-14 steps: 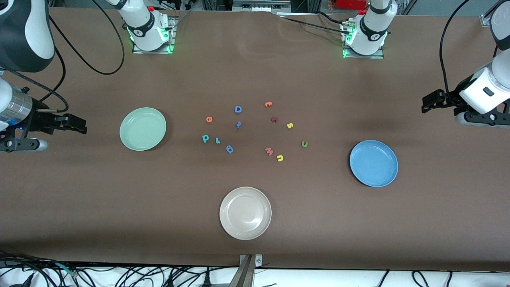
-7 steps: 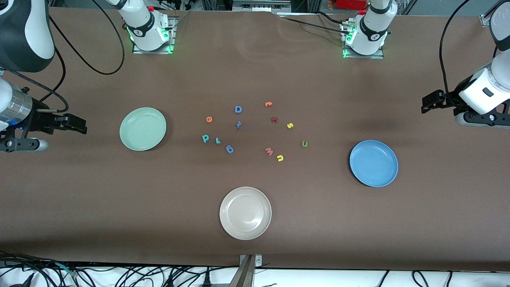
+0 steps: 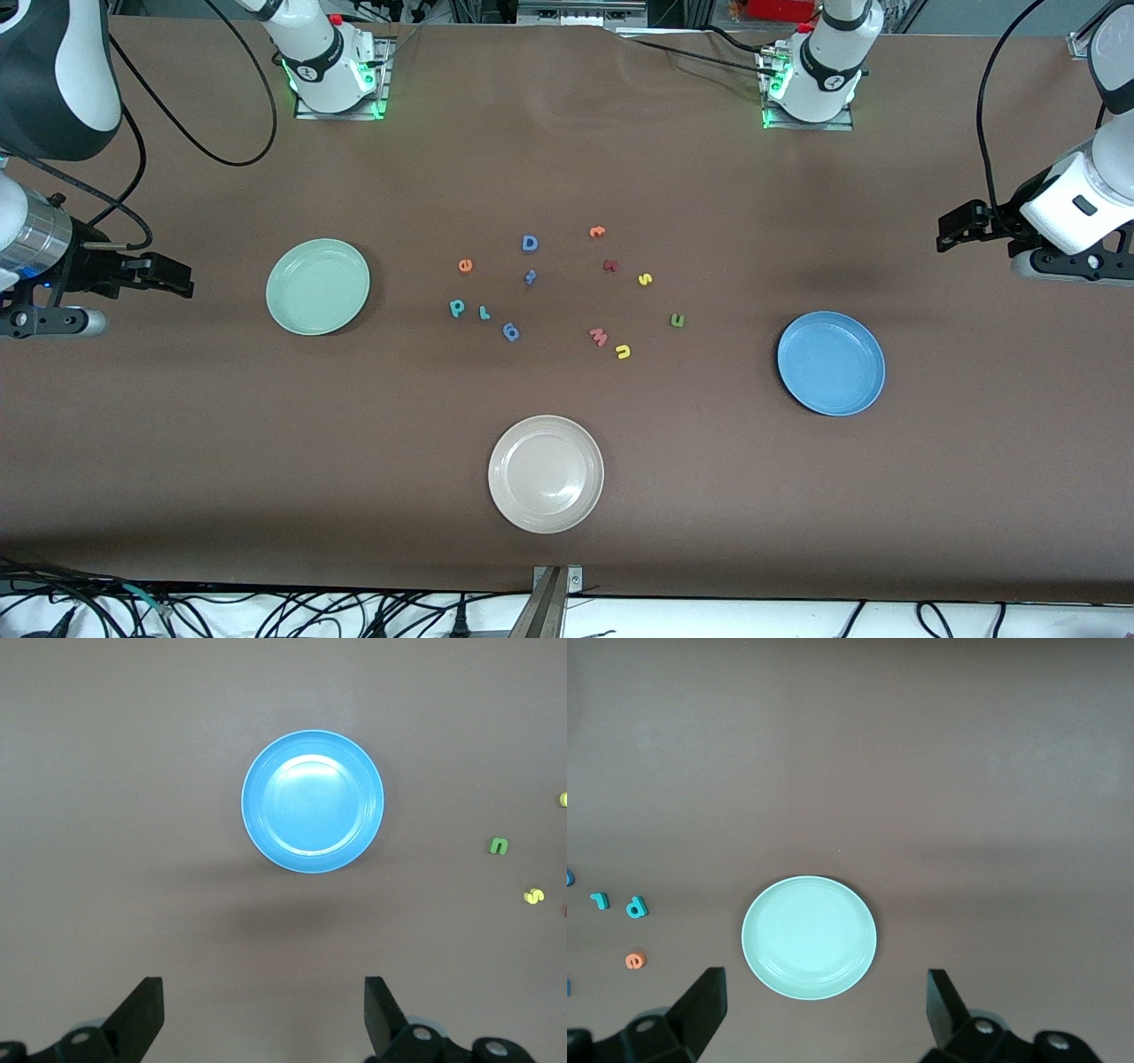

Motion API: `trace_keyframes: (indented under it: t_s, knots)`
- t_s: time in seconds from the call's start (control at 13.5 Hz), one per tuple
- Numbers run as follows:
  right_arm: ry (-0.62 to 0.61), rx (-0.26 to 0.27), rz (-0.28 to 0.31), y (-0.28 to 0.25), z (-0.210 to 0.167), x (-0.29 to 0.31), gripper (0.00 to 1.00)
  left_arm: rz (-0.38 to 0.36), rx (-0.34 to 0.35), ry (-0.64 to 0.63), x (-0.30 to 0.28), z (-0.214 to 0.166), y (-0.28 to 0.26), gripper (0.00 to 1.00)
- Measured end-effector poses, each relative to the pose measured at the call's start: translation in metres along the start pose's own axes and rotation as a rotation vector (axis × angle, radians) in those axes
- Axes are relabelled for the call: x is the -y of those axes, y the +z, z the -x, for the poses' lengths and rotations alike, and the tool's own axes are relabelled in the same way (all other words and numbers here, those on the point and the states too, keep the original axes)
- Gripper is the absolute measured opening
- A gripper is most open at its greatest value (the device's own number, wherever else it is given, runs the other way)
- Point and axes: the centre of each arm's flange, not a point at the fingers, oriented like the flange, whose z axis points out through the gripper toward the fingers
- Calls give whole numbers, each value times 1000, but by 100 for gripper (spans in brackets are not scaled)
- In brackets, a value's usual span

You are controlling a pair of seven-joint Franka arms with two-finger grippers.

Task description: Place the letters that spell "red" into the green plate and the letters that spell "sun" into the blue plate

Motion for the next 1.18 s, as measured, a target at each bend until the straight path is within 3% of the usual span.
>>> trace_keyframes:
  t_s: [1.18]
  knots:
    - [0, 0, 0, 0, 0, 0, 100, -1, 14, 26, -15, -1, 7, 100]
